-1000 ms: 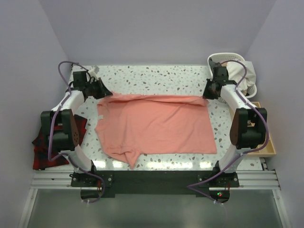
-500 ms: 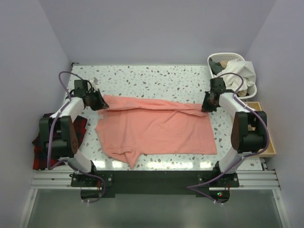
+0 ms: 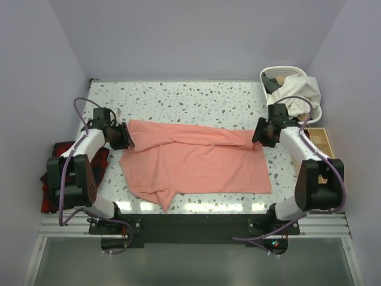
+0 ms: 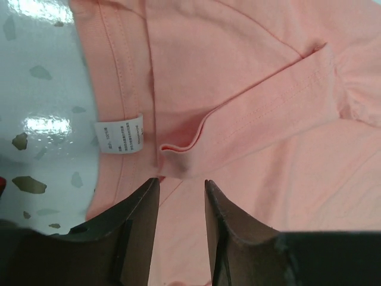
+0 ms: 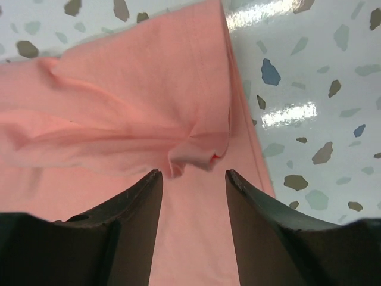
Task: Fold and stack the t-shirts
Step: Fold the flattened tshirt in 1/3 of the way
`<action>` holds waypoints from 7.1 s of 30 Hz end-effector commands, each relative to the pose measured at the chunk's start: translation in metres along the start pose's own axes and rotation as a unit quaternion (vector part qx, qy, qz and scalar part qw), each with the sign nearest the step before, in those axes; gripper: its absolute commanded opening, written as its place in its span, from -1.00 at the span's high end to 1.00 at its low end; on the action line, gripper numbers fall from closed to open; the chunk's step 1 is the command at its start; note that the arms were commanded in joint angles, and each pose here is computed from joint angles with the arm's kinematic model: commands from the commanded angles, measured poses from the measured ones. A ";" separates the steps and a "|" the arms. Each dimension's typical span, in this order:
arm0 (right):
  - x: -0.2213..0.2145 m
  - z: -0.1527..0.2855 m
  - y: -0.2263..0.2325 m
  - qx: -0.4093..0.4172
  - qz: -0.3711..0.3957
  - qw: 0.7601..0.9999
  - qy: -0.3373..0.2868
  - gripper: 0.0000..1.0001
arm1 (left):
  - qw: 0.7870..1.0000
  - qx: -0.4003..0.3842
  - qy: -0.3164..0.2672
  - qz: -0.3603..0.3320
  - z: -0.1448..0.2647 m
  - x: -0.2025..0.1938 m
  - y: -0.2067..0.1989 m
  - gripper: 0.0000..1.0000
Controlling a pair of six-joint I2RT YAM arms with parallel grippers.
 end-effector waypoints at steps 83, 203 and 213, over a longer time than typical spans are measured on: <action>-0.019 -0.070 0.024 0.080 0.008 0.993 0.084 -0.13 | 0.993 0.095 -0.021 -0.074 -0.009 -0.001 -0.025 -0.01; -0.042 -0.025 -0.003 -0.026 0.021 0.999 0.041 -0.21 | 0.987 0.100 0.070 -0.107 -0.014 -0.044 -0.013 1.00; -0.040 -0.022 -0.007 -0.042 0.024 0.998 0.036 0.18 | 0.987 0.101 0.069 -0.108 -0.014 -0.044 -0.012 1.00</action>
Point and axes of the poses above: each gripper's point midway between its finger pads, its own z axis back along the fingers, its own y axis along the line the jaws close on, x = y × z, the point moved 7 cm from there along z, back along the fingers, and after that the axes turned 8 degrees about z, right-handed, at the moved point
